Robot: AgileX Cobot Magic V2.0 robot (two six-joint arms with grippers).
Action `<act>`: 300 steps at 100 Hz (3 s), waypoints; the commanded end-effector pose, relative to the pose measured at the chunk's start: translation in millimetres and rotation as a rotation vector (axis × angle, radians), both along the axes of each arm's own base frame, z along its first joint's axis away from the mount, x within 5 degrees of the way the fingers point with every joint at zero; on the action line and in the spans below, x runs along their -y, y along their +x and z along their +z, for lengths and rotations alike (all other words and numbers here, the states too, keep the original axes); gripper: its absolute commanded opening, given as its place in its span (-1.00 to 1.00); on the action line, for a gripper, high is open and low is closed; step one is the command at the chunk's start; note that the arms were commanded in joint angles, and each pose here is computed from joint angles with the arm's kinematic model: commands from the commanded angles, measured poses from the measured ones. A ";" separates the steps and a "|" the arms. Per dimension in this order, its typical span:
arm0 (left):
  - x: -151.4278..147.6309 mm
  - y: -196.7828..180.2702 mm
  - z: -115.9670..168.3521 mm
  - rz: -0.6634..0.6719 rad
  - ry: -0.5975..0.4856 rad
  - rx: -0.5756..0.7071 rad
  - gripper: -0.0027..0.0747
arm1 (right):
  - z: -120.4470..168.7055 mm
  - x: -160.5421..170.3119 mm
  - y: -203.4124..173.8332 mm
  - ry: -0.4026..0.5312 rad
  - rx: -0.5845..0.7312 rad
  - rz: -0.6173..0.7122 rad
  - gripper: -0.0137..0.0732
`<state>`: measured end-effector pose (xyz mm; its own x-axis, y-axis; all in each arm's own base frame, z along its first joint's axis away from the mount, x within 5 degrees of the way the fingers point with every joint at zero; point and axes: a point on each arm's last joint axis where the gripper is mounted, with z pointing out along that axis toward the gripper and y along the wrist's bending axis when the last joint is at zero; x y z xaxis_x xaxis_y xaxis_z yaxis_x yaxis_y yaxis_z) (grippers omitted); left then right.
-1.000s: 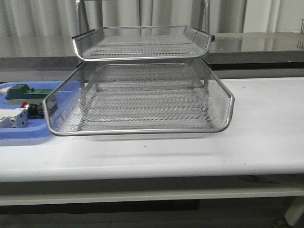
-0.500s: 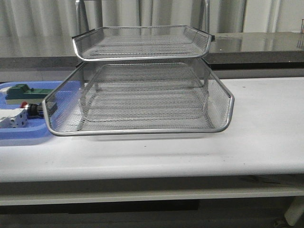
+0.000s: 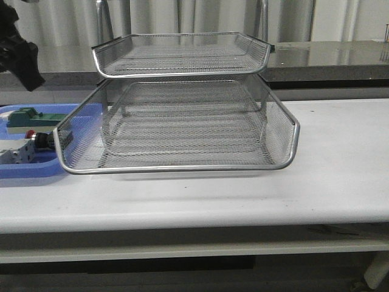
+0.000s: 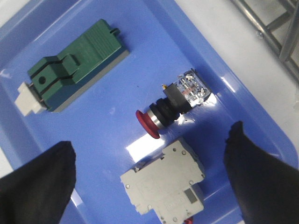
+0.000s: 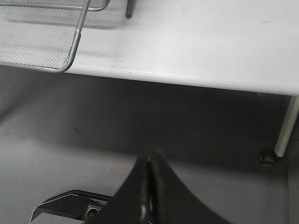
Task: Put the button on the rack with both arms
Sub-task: 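Lower the left gripper and grasp the red-capped button, then lift the button and carry it over the pulled-out tier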
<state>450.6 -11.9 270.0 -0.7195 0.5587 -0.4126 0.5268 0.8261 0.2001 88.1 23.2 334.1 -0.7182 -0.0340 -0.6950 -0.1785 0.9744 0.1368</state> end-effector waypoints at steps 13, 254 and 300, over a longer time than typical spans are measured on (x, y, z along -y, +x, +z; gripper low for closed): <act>3.9 17.8 12.0 -0.129 0.046 0.054 0.67 | 12.8 0.0 2.7 0.011 0.076 -0.006 -0.82; 28.1 52.8 -21.4 -0.288 0.102 0.039 -0.98 | 12.6 0.0 2.6 0.010 0.074 -0.006 -0.82; 18.6 16.4 82.2 -0.259 0.096 0.121 -0.98 | 12.6 0.0 2.5 0.010 0.074 -0.006 -0.82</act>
<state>489.3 -36.5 291.7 -0.5124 0.7899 -0.3370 0.7439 0.6043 0.2853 87.8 23.2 333.8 -0.7216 -0.0351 -0.6914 -0.1787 0.9743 0.1370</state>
